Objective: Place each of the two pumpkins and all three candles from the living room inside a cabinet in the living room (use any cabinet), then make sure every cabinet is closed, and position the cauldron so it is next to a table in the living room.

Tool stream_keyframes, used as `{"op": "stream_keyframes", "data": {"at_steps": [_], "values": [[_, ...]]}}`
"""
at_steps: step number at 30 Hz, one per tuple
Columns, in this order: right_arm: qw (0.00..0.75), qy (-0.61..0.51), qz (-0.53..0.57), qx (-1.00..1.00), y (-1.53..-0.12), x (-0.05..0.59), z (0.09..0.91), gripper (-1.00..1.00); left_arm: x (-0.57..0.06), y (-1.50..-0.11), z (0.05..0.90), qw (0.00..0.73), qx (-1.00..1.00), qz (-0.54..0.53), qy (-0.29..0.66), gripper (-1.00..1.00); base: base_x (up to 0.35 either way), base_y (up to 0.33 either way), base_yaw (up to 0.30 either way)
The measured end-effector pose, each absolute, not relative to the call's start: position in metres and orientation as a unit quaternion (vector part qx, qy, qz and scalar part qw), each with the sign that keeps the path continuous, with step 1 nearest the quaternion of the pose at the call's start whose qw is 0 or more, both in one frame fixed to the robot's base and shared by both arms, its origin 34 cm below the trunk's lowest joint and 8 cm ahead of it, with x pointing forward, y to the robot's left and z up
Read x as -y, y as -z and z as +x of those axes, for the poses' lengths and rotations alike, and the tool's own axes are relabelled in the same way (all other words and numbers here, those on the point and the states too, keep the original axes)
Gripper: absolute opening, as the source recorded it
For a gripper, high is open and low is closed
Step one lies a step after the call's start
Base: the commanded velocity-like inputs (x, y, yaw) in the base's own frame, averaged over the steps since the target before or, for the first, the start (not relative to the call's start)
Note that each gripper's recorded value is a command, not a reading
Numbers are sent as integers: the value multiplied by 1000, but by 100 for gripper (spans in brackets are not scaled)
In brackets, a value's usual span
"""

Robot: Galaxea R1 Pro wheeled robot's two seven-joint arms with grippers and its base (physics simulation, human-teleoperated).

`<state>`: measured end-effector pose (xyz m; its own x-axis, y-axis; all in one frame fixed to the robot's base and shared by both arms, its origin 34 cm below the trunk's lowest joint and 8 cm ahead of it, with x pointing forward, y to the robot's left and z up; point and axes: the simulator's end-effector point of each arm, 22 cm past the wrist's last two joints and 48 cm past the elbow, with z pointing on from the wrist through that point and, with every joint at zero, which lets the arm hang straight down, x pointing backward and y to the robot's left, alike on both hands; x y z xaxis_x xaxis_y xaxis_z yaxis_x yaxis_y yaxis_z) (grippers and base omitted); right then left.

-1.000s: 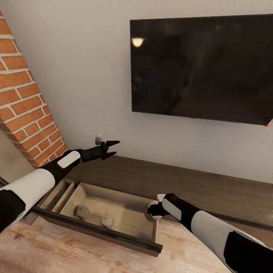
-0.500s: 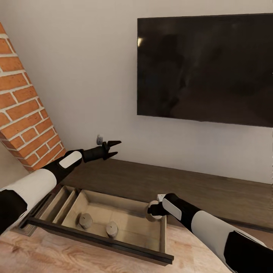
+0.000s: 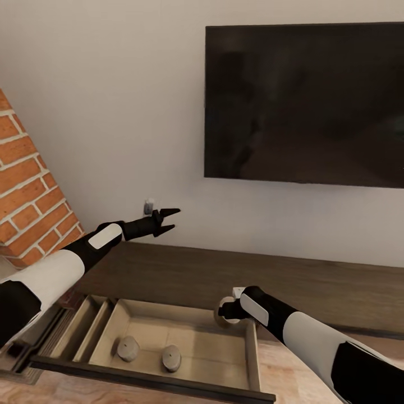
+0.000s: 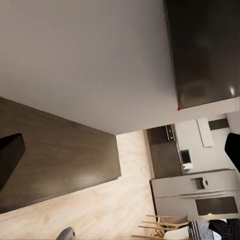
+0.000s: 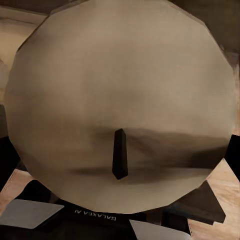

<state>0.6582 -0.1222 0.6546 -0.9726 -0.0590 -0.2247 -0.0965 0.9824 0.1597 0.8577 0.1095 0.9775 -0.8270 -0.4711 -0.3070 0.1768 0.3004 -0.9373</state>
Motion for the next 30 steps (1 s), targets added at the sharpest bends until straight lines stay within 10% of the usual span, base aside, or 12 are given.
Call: {"op": "stream_keyframes", "data": {"at_steps": [30], "values": [[107, 22, -13, -994, -641, 136, 647, -100, -106, -975, 858, 278, -760, -96, 580, 100, 59, 168, 0]]}}
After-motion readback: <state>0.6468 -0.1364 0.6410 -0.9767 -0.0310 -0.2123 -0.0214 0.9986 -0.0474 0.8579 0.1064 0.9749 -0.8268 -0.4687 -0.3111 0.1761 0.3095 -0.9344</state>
